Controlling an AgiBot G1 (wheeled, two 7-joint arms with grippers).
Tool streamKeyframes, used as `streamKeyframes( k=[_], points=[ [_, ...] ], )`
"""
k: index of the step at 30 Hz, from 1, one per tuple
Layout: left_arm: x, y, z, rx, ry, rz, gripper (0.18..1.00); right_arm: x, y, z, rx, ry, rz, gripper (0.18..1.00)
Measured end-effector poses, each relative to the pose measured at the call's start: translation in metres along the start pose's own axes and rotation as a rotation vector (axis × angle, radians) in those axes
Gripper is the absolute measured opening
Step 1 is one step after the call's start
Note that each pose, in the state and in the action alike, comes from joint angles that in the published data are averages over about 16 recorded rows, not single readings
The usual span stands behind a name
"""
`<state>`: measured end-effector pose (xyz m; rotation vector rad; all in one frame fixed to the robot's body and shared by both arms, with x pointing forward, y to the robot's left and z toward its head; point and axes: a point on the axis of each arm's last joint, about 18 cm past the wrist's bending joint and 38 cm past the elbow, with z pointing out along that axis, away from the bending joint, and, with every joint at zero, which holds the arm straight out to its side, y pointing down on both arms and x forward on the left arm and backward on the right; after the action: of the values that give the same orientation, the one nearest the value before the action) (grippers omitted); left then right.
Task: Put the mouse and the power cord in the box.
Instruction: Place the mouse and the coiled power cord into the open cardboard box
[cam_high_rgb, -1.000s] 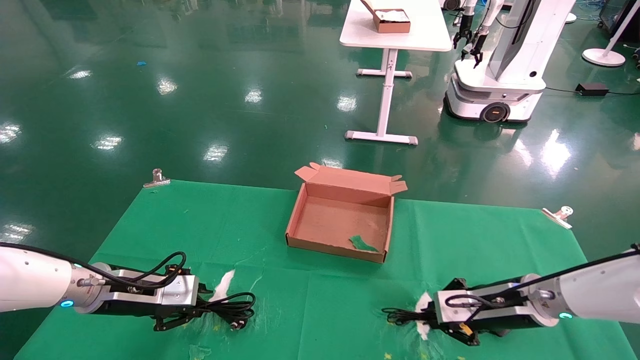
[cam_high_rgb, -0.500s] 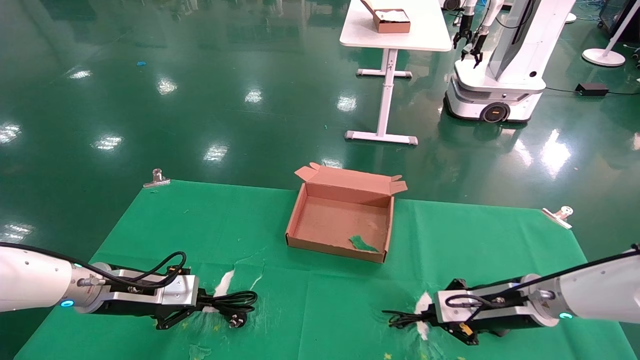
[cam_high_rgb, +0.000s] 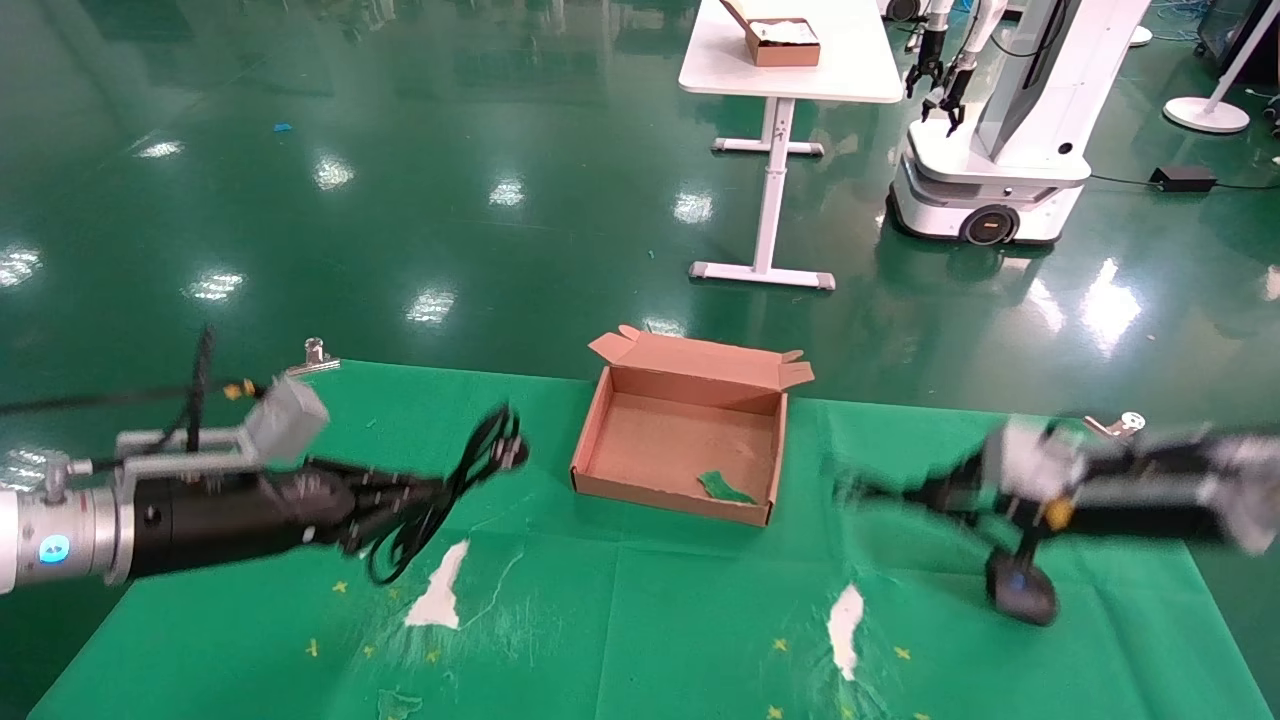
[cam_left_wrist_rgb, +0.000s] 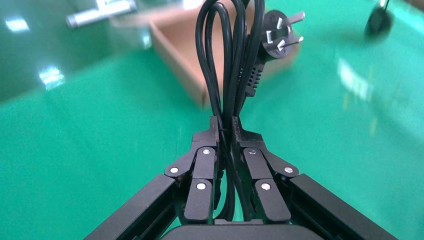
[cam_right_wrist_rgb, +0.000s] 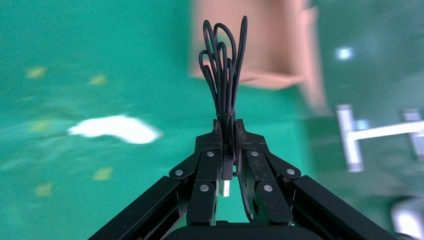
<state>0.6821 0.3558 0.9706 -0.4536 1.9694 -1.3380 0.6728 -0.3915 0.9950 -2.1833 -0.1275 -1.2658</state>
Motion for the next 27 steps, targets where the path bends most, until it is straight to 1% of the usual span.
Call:
streamKeyframes(
  k=[3, 7, 11, 15, 18, 21, 24, 27],
  points=[
    [-0.004, -0.028, 0.008, 0.088, -0.019, -0.068, 0.23, 0.024, -0.02, -0.008, 0.022, 0.05, -0.027, 0.223],
    [-0.008, -0.068, 0.024, 0.178, -0.041, -0.096, 0.229, 0.051, -0.053, -0.001, 0.057, 0.101, -0.076, 0.223],
    [-0.011, -0.108, 0.039, 0.242, -0.073, -0.088, 0.229, 0.065, -0.09, 0.027, 0.092, 0.129, -0.123, 0.223],
    [-0.015, -0.14, 0.047, 0.288, -0.109, -0.064, 0.229, 0.068, -0.118, 0.067, 0.104, 0.16, -0.146, 0.223],
    [-0.018, -0.155, 0.047, 0.306, -0.131, -0.044, 0.228, 0.063, -0.127, 0.098, 0.093, 0.184, -0.138, 0.222],
    [-0.021, -0.164, 0.043, 0.311, -0.146, -0.026, 0.228, 0.052, -0.127, 0.126, 0.071, 0.203, -0.116, 0.222],
    [-0.023, -0.166, 0.039, 0.304, -0.15, -0.006, 0.228, 0.041, -0.122, 0.147, 0.043, 0.22, -0.09, 0.222],
    [-0.023, -0.164, 0.035, 0.284, -0.143, 0.023, 0.228, 0.032, -0.114, 0.161, 0.016, 0.237, -0.064, 0.222]
  ],
)
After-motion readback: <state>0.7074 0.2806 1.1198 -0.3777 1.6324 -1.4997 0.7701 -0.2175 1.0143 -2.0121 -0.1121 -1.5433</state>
